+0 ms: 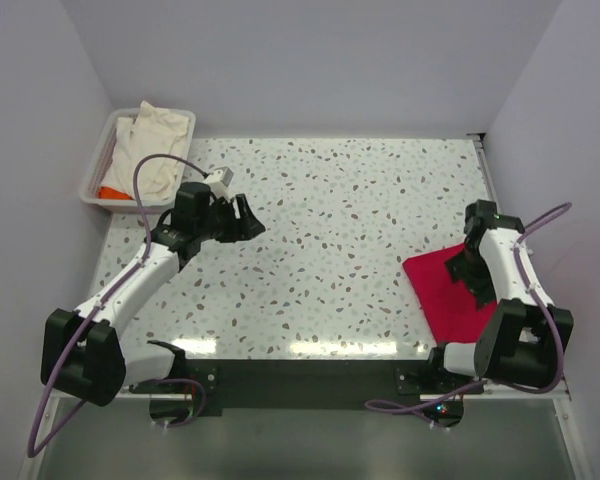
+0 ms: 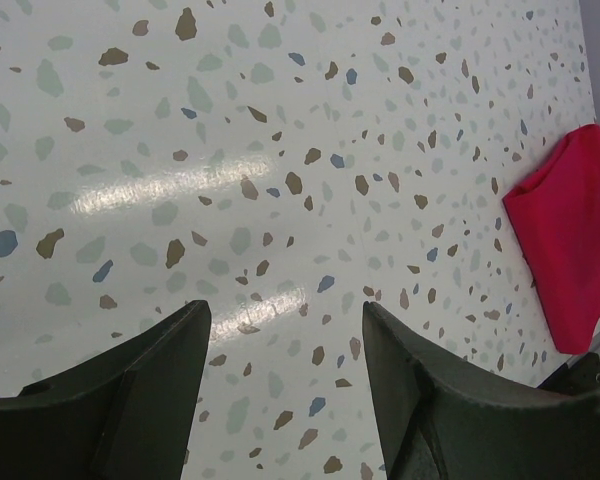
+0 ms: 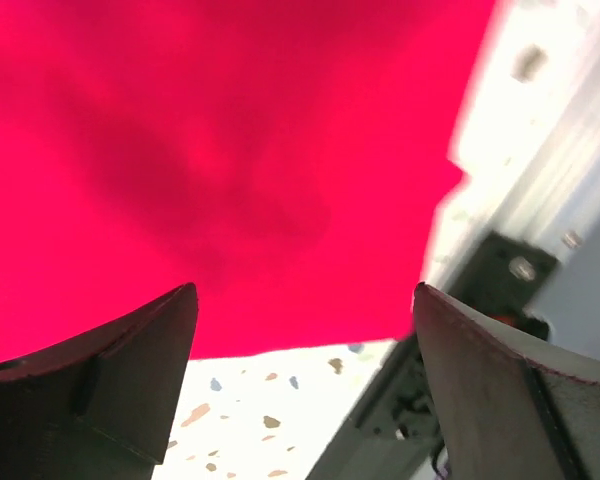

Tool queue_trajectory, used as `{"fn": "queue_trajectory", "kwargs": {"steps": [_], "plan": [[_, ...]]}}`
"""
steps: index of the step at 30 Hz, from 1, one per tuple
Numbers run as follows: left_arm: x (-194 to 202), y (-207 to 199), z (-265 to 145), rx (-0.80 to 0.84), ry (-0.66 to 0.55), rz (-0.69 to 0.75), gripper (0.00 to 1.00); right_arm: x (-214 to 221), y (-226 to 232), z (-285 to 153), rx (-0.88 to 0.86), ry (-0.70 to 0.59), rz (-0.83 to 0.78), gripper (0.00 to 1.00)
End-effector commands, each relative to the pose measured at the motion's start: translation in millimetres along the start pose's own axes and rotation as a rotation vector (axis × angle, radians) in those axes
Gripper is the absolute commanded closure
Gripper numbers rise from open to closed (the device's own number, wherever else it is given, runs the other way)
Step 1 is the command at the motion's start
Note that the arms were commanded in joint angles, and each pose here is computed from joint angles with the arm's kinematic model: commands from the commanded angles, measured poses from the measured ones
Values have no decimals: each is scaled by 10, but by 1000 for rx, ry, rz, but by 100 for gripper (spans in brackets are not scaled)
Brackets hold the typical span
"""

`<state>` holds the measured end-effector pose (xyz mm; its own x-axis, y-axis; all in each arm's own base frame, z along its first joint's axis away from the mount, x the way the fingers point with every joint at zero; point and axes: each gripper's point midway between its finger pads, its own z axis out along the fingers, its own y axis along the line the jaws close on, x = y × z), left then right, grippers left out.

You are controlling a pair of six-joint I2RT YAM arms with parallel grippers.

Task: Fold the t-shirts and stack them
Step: Neatly place the folded tshirt to the corner

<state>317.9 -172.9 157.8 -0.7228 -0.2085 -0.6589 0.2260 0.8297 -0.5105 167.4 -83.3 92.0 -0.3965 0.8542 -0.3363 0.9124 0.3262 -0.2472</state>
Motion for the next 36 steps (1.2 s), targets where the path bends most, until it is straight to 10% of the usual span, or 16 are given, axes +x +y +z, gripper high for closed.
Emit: {"fn": "queue_trajectory", "kwargs": {"steps": [1, 11, 36], "plan": [[-134, -98, -26, 37, -54, 12, 33, -90, 515, -152, -217, -96, -121, 9], [-149, -114, -58, 36, -58, 20, 33, 7, 1287, -241, -614, -118, -167, 14], [-150, -154, -72, 58, -57, 19, 33, -155, 1403, 176, -599, -174, 203, 11]]}}
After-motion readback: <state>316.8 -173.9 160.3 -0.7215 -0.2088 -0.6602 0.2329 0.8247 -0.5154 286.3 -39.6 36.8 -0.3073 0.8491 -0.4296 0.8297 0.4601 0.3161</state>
